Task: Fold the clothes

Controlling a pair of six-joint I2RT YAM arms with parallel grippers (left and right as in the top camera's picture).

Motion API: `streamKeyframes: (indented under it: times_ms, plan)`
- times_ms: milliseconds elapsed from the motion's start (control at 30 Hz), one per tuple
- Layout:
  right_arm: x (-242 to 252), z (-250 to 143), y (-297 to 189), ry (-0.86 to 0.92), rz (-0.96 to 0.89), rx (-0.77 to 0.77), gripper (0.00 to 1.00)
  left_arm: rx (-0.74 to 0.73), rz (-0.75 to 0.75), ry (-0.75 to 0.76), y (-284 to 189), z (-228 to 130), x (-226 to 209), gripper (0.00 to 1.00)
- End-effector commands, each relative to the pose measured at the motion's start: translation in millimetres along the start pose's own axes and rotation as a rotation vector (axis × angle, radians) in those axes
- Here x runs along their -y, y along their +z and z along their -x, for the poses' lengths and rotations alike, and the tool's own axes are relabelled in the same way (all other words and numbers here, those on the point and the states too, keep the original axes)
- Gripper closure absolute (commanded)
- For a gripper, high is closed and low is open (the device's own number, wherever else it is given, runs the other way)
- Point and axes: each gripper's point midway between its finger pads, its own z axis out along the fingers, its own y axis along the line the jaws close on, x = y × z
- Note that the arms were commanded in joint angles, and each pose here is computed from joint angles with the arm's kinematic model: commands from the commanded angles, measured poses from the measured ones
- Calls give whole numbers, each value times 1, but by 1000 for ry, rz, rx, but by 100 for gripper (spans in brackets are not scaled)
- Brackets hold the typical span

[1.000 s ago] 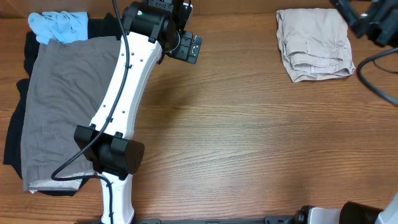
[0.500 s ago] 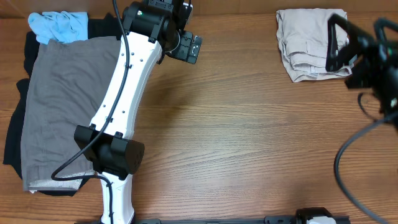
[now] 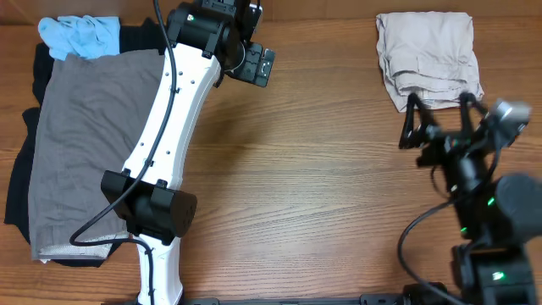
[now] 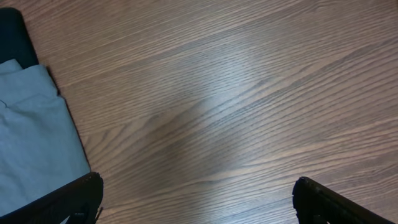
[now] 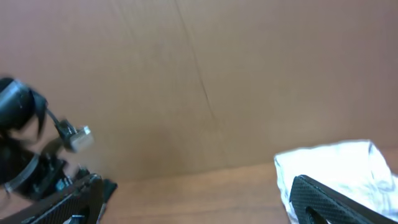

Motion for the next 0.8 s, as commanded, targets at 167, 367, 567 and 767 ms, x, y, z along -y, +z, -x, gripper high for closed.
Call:
streamKeyframes:
  times_ms: [167, 367, 567, 767]
  plan:
    - [23, -74, -17, -9, 18, 82, 0, 8, 10, 12, 0, 3, -2, 0]
    - [32, -107, -33, -10, 25, 99, 0, 8, 9, 12, 0, 3, -2, 0]
    - [40, -135, -39, -9, 21, 87, 0, 8, 9, 12, 0, 3, -1, 0]
    - [41, -166, -41, -7, 53, 35, 0, 8, 10, 12, 0, 3, -2, 0]
